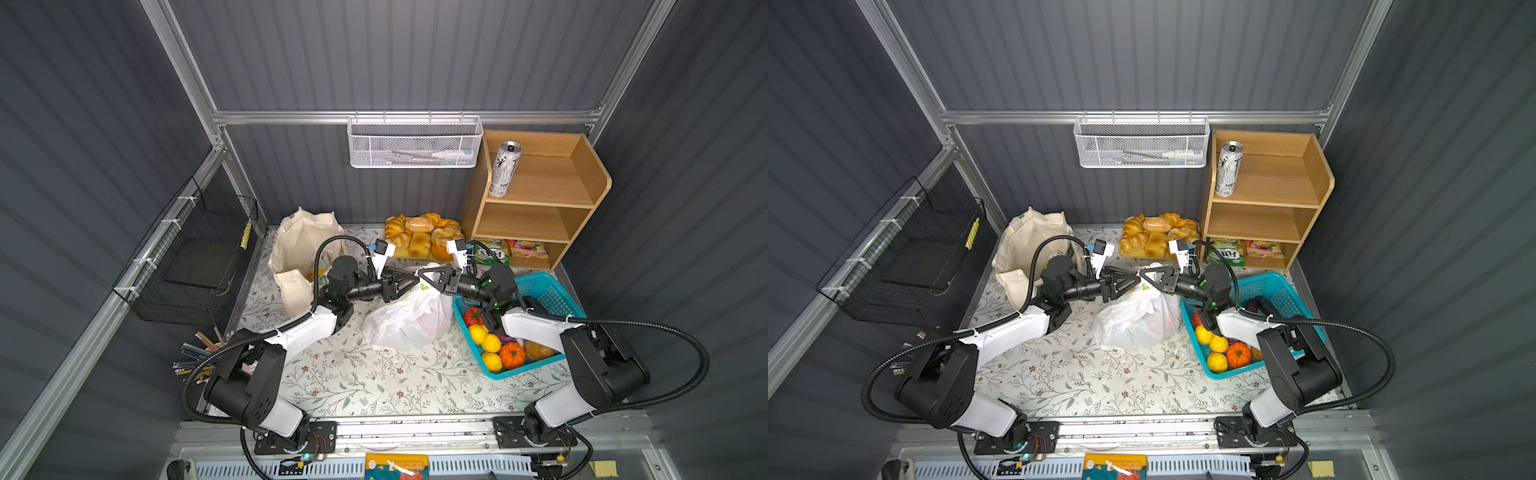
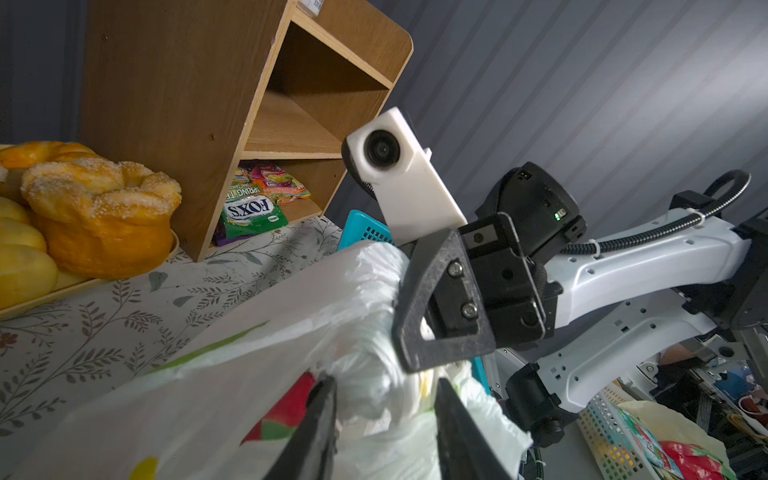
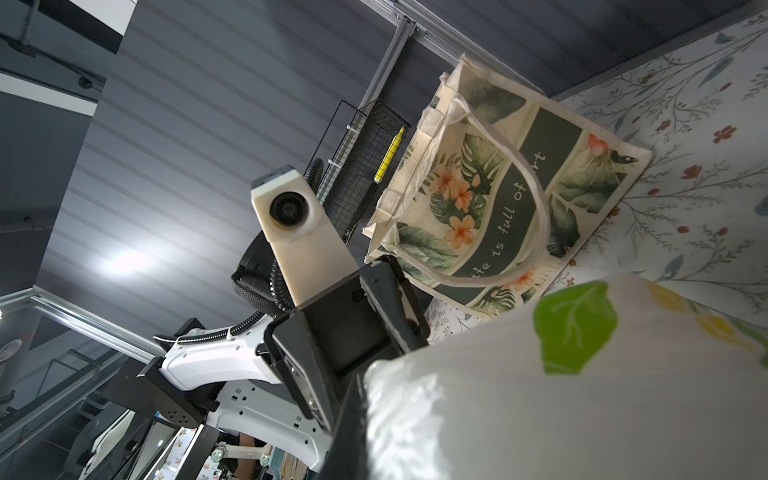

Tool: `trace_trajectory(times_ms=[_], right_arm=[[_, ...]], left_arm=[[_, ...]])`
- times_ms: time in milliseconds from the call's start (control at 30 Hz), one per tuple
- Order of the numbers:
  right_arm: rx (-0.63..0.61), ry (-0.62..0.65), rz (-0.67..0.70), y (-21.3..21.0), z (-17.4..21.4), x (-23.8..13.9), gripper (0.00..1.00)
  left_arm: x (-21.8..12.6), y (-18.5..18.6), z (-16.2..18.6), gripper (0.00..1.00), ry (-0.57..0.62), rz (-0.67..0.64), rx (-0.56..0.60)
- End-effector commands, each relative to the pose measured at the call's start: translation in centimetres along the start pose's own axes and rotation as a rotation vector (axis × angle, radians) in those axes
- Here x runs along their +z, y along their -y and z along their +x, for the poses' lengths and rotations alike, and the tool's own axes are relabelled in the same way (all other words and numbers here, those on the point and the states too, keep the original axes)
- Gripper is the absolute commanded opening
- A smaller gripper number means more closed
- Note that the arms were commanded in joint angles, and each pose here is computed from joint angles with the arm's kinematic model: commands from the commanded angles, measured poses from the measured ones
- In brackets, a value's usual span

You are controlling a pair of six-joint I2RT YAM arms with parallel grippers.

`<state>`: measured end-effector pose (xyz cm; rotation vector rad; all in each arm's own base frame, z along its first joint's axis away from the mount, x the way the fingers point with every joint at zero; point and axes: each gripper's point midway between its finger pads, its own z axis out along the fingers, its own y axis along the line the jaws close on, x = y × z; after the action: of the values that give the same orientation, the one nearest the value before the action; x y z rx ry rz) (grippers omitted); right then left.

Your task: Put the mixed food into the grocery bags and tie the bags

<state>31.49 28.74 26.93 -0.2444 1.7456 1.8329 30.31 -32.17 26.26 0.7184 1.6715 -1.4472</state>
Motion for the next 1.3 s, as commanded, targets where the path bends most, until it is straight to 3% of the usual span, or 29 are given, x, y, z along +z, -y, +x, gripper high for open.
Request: trace_trajectory(times_ms=[0, 167, 467, 767, 1067, 1267], right_arm=[[-0.062, 0.009, -0.043, -1.2, -0.3, -0.2, 0.0], [-0.057, 0.011, -0.038, -1.0, -0.3, -0.2, 0.0], [-0.061, 0.011, -0.041, -1.1, -0.3, -0.3, 0.0], [-0.06, 0.015, -0.038, -1.1, -0.2, -0.5, 0.0], [-0.06, 0.017, -0.038, -1.1, -0.2, -0.5, 0.0], [-0.058, 0.016, -0.037, -1.0, -0.2, -0.5, 0.0]], left_arm=[[0.2, 0.9, -0.5, 0.36, 0.021, 0.038, 0.031], [-0.1, 1.2, -0.5, 0.27, 0.035, 0.042, 0.036], [-0.4, 0.4, -0.8, 0.39, 0.069, -0.014, 0.045], [0.3, 0.6, -1.6, 0.41, 0.119, 0.056, 0.018], [0.5, 0.2, -0.4, 0.4, 0.092, 0.067, -0.018], [0.5, 0.4, -0.3, 0.28, 0.096, 0.09, -0.024]])
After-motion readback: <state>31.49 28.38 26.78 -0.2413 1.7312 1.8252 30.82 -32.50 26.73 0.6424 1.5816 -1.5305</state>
